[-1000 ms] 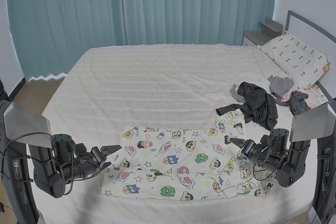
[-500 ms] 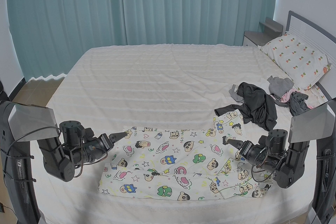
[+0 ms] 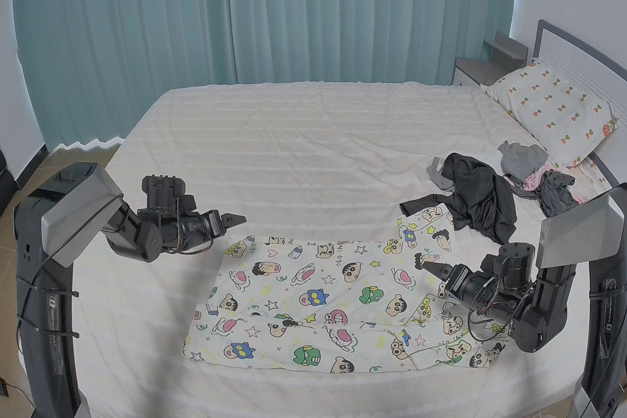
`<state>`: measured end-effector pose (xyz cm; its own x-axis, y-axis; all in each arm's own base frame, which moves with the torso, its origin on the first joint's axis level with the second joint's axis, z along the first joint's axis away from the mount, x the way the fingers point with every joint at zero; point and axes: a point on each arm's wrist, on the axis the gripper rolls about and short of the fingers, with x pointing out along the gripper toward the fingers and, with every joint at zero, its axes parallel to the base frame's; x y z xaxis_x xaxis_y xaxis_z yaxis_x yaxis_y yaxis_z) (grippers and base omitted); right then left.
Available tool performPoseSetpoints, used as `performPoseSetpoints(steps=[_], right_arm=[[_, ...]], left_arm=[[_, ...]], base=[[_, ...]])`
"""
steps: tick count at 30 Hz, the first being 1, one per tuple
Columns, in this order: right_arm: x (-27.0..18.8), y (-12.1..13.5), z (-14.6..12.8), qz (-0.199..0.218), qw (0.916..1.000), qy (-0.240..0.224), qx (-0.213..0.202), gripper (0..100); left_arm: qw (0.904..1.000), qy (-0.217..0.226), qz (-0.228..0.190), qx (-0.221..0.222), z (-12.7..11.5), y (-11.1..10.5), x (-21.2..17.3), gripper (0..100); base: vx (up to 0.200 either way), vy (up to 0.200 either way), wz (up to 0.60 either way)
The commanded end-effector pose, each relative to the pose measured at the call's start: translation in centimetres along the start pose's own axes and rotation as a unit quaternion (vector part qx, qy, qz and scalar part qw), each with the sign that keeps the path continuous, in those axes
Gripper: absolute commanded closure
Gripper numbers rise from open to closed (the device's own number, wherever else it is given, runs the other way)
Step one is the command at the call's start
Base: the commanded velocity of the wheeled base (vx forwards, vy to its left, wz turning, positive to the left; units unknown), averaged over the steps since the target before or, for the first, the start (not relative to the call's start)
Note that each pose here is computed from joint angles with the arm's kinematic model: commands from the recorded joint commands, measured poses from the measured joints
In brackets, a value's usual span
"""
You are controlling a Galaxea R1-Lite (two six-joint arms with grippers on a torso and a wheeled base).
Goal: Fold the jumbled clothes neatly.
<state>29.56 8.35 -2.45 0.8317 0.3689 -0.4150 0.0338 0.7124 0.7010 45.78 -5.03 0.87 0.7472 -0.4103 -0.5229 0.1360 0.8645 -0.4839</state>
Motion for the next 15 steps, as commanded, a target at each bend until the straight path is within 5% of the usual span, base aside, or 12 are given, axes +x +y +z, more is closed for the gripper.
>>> performPoseSetpoints(steps=[1, 15], right_arm=[[0.1, -0.1, -0.3, 0.001, 1.0000, 0.002, -0.002, 0], [0.0, 0.0, -0.6, 0.001, 1.0000, 0.007, -0.003, 0]], left_arm=[[0.9971, 0.026, 0.058, 0.042, -1.9, 2.2, 5.7, 0], [0.9962, 0.050, 0.058, 0.042, -3.6, 1.5, 6.6, 0]], base=[[0.000, 0.000, 0.00], [0.000, 0.000, 0.00]])
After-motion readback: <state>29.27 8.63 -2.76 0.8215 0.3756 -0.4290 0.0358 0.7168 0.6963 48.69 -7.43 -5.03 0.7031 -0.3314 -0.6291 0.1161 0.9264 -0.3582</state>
